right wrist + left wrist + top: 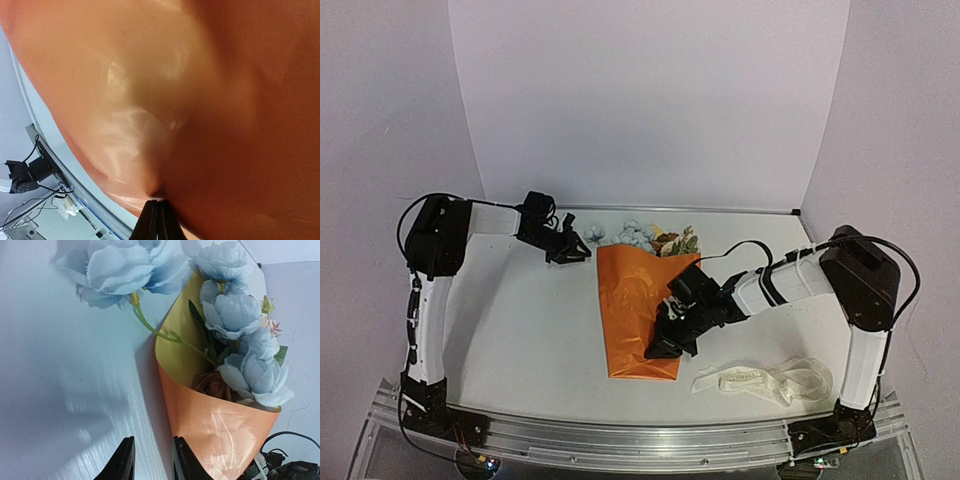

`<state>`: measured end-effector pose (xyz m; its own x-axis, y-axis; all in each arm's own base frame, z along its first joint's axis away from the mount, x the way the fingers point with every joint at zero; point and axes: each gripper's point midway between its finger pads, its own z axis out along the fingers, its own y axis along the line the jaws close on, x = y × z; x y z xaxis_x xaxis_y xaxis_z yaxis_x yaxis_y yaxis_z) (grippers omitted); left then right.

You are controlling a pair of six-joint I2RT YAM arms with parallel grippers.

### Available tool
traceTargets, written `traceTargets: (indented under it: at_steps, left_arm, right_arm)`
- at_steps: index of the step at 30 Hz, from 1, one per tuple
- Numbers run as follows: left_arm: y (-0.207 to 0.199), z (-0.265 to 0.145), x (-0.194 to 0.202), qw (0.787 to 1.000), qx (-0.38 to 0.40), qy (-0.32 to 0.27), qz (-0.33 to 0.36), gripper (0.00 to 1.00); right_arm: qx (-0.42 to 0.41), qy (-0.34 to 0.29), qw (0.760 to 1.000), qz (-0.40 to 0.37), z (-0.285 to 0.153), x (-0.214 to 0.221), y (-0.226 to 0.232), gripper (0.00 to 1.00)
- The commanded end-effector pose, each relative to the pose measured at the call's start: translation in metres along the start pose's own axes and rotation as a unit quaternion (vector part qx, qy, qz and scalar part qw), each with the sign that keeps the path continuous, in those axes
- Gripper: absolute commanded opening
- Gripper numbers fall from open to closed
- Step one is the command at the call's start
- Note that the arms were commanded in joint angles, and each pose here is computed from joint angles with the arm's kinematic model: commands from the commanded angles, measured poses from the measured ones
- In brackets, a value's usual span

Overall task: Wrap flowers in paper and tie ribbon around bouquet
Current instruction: Press the fold line on the folded wrapping paper.

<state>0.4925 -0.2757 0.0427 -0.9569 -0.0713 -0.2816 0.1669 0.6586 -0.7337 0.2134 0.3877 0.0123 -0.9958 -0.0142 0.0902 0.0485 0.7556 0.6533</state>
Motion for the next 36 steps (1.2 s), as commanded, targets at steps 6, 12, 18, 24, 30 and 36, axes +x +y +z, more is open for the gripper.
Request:
traceTargets:
  at_steps: [6,12,18,24,30,36]
  left_arm:
    - [-0.1,-0.051,0.094,0.997,0.036,-0.011,0.064,0.24]
    - [-0.128,-0.024,0.205,0.992,0.054,0.068,0.092,0.19]
    - [-0.137,-0.01,0.273,0.985,0.06,0.127,0.103,0.15]
    - [-0.124,0.005,0.304,0.982,0.051,0.158,0.094,0.14]
    - [-0.113,0.02,0.317,0.979,0.036,0.18,0.089,0.14]
    - [-0.102,0.026,0.328,0.977,0.027,0.197,0.08,0.13]
  right_arm:
    - [-0.03,-0.024,0.999,-0.019,-0.042,0.001,0.04,0.02]
    - [-0.017,-0.014,0.999,-0.026,-0.039,0.015,0.032,0.02]
    - [0.005,-0.013,1.0,-0.026,-0.031,0.022,0.015,0.02]
    - [0.024,-0.013,0.999,-0.023,-0.023,0.027,0.001,0.02]
    - [0.034,-0.012,0.999,-0.028,-0.02,0.035,-0.006,0.02]
    - [0.05,-0.013,0.998,-0.033,-0.018,0.043,-0.021,0.02]
